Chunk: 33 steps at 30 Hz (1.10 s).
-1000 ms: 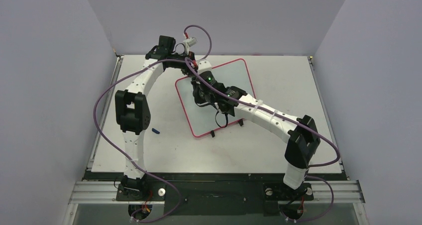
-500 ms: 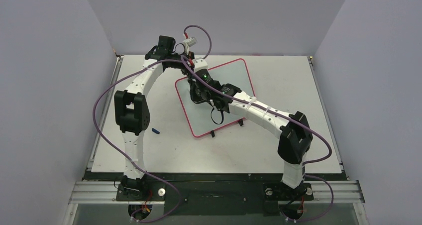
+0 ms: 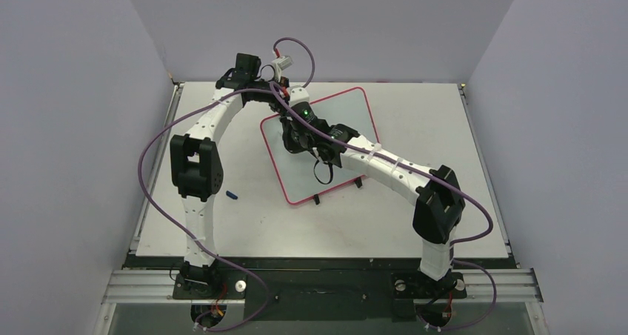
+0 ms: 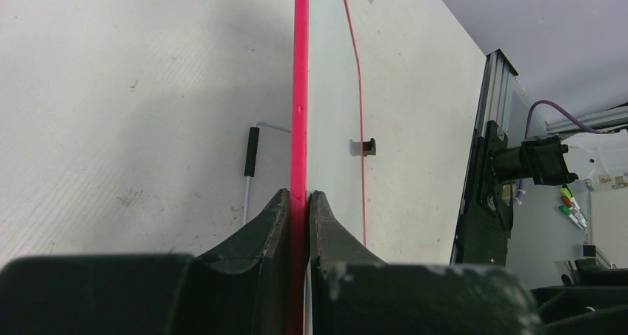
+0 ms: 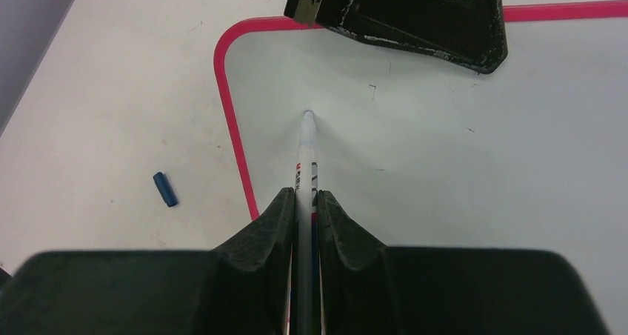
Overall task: Write a sentence on the whiteboard
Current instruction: Write a sentence on the whiteboard, then put down the whiteboard on the whiteboard stand.
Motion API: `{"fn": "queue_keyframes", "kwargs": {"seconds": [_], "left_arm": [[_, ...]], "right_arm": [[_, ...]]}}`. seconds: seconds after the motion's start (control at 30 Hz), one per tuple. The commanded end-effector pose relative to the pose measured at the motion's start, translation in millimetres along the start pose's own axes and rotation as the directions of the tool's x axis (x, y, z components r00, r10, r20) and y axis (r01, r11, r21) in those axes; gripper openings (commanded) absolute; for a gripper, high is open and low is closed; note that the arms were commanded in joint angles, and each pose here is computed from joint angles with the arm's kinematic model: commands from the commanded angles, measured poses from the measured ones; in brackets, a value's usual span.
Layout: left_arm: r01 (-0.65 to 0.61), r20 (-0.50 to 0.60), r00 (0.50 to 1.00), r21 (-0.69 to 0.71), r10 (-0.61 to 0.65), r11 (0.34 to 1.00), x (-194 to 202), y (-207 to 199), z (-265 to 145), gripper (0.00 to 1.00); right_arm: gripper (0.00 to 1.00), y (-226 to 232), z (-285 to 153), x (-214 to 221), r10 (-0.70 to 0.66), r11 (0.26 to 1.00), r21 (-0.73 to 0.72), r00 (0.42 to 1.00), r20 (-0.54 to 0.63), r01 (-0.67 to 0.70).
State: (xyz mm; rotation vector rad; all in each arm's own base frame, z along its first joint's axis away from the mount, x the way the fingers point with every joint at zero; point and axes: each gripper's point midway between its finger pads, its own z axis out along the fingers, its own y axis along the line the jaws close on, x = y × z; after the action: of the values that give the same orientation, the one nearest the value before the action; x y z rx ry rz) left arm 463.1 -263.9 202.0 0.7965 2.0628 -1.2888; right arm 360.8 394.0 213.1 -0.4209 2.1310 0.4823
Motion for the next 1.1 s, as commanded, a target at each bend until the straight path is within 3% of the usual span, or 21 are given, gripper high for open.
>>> {"fn": "queue_keyframes", "kwargs": {"seconds": [0.0,0.5,0.9,1.07], "left_arm": [[-0.14,0.018,0.99,-0.041,0.141,0.989,-14,-9,-4,0.0],[-0.142,0.021,0.989,-0.042,0.143,0.989,-15,-10,-4,0.0],[-0.137,0.006,0.99,-0.075,0.138,0.988,-8,2,-4,0.0],[-0.105,-0.007,0.994,-0.077,0.105,0.992,3,19,1,0.0]], "right_arm": [[0.0,-3,3,1,0.021,1.0,0.003,1.0,0.012,-0.021],[0.0,-11,-20,48,0.053,0.999,0.002,0.998,-0.046,-0.053],[0.0,11,-61,18,0.107,0.986,-0.129,0.994,0.006,-0.105],[0.0,12,-60,16,0.157,0.971,-0.177,0.987,-0.014,-0.157]]}}
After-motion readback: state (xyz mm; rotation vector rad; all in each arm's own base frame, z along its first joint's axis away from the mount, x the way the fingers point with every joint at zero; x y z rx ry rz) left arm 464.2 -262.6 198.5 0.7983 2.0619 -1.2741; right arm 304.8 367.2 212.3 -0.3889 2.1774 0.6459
